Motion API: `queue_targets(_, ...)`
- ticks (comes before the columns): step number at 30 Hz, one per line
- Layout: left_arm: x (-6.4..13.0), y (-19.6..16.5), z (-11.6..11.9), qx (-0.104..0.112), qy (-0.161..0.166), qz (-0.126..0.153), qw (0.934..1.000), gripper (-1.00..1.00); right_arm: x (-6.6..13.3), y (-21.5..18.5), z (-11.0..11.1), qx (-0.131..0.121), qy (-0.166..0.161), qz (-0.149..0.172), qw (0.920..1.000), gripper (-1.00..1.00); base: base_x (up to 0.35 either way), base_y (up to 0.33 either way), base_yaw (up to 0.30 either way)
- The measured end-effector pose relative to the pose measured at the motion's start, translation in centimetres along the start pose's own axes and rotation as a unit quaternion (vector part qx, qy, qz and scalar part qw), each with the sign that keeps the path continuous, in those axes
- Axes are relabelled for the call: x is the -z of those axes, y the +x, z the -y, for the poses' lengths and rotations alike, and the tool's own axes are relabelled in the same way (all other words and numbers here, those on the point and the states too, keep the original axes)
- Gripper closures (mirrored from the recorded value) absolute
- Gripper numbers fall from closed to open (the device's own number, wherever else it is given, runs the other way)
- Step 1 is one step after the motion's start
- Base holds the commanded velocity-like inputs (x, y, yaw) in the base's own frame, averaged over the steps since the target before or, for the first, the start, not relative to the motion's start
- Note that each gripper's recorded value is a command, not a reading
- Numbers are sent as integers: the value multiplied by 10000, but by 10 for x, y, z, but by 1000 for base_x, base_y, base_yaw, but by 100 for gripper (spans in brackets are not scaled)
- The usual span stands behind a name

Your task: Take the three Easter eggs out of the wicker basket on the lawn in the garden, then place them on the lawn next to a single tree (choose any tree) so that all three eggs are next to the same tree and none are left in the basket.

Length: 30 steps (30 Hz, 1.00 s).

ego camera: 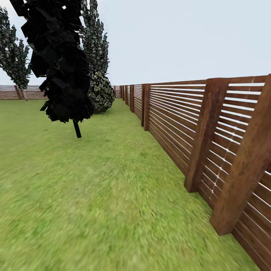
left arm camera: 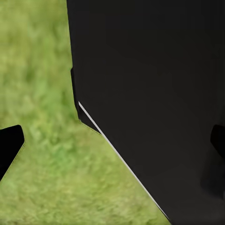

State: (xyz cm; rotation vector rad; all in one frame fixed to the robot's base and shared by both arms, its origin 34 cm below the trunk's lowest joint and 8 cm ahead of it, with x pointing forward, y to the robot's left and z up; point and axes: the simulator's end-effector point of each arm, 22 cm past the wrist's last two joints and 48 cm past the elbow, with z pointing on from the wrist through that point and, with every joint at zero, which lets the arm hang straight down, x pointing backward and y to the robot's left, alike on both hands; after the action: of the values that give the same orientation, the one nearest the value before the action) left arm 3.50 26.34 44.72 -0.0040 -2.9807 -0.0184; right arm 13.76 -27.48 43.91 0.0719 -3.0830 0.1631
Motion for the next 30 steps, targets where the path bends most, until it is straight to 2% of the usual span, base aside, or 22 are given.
queue_targets(21,0,0,0,2,0,2,10000,-100,0,1,-3,1,-28,-26,10000,-100,331,0,2)
queue_targets(30,0,0,0,-12,0,6,10000,-100,0,2,-2,-14,28,-35,10000,-100,332,0,268)
